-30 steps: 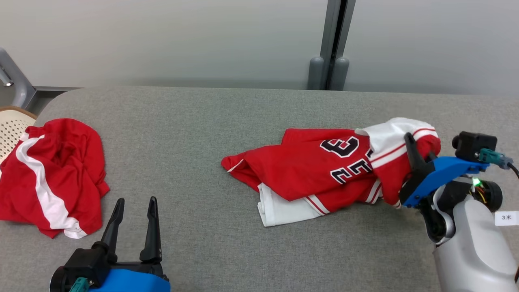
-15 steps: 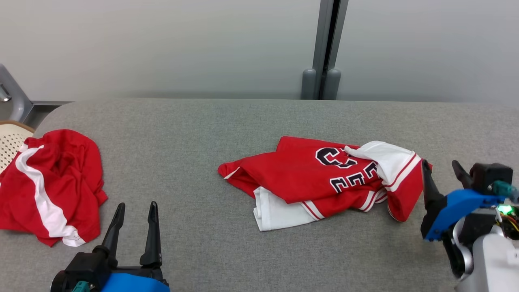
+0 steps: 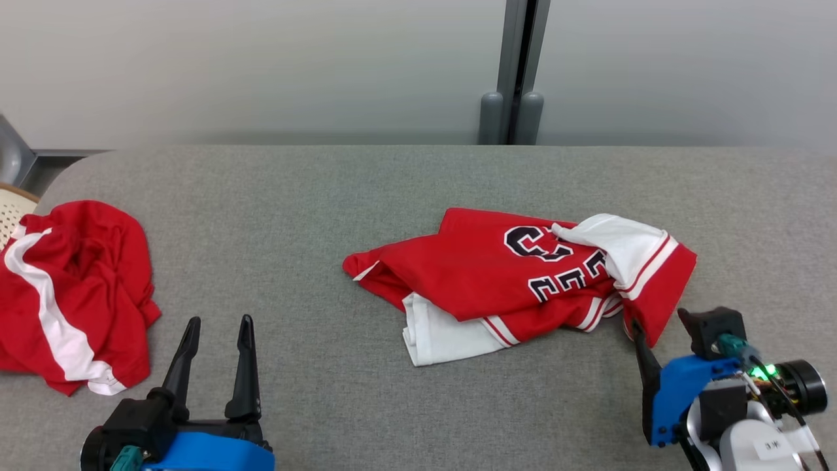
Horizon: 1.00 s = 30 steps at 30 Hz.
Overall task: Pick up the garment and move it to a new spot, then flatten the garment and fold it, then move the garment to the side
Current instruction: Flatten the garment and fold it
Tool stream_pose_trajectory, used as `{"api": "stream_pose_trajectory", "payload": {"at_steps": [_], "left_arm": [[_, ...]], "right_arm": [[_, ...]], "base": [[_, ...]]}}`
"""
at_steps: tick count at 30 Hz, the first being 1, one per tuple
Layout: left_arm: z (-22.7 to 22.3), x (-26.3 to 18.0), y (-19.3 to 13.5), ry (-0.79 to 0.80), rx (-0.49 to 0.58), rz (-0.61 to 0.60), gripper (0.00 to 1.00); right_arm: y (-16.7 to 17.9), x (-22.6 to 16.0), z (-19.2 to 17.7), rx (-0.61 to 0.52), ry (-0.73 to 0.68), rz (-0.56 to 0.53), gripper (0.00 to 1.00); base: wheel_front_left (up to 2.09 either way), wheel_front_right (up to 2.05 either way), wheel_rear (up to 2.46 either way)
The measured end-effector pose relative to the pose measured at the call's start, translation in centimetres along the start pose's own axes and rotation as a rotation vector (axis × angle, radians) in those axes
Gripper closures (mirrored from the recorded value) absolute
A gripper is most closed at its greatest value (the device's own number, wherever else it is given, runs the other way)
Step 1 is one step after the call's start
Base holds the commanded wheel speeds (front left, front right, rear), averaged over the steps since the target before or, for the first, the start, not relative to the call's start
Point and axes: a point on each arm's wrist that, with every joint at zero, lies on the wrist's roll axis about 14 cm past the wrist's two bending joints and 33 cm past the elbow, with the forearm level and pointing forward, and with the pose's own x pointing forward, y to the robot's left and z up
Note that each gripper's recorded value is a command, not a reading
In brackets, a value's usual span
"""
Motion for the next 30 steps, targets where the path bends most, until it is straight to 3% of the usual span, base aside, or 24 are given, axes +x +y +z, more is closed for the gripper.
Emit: {"api": "stream_pose_trajectory", "payload": {"at_steps": [10, 11, 12, 13, 14, 15, 22, 30], "left_arm": [[-0.5, 0.2, 0.9, 0.015, 0.001, 0.032, 0.0], [-0.5, 0.2, 1.0, 0.017, 0.002, 0.037, 0.0], [-0.5, 0.2, 1.2, 0.016, 0.002, 0.04, 0.0], [-0.5, 0.1, 1.3, 0.016, 0.002, 0.044, 0.0], [-0.5, 0.1, 1.4, 0.017, 0.002, 0.047, 0.0], [-0.5, 0.0, 1.5, 0.017, 0.003, 0.05, 0.0], [0.0, -0.3, 1.8, 0.001, 0.001, 0.065, 0.0], [0.8, -0.7, 1.7, -0.022, 0.006, 0.063, 0.0]], "right_arm": [[0.2, 3.9, -1.7, -0.042, 0.097, 0.008, 0.0], [0.1, 4.1, -1.9, -0.036, 0.103, 0.005, 0.05], [0.0, 4.3, -2.0, -0.034, 0.11, 0.001, 0.53], [0.0, 4.5, -2.2, -0.027, 0.117, 0.0, 0.53], [0.0, 4.7, -2.2, -0.018, 0.113, 0.002, 0.95], [0.1, 4.9, -1.9, -0.008, 0.099, 0.005, 1.0], [1.3, 5.3, 2.0, 0.107, -0.05, 0.046, 1.0], [7.3, 2.6, 14.9, 0.232, -0.38, 0.289, 1.0]], "base": [[0.0, 0.0, 0.0], [0.0, 0.0, 0.0], [0.0, 0.0, 0.0], [0.0, 0.0, 0.0], [0.0, 0.0, 0.0], [0.0, 0.0, 0.0], [0.0, 0.0, 0.0], [0.0, 0.0, 0.0]]}}
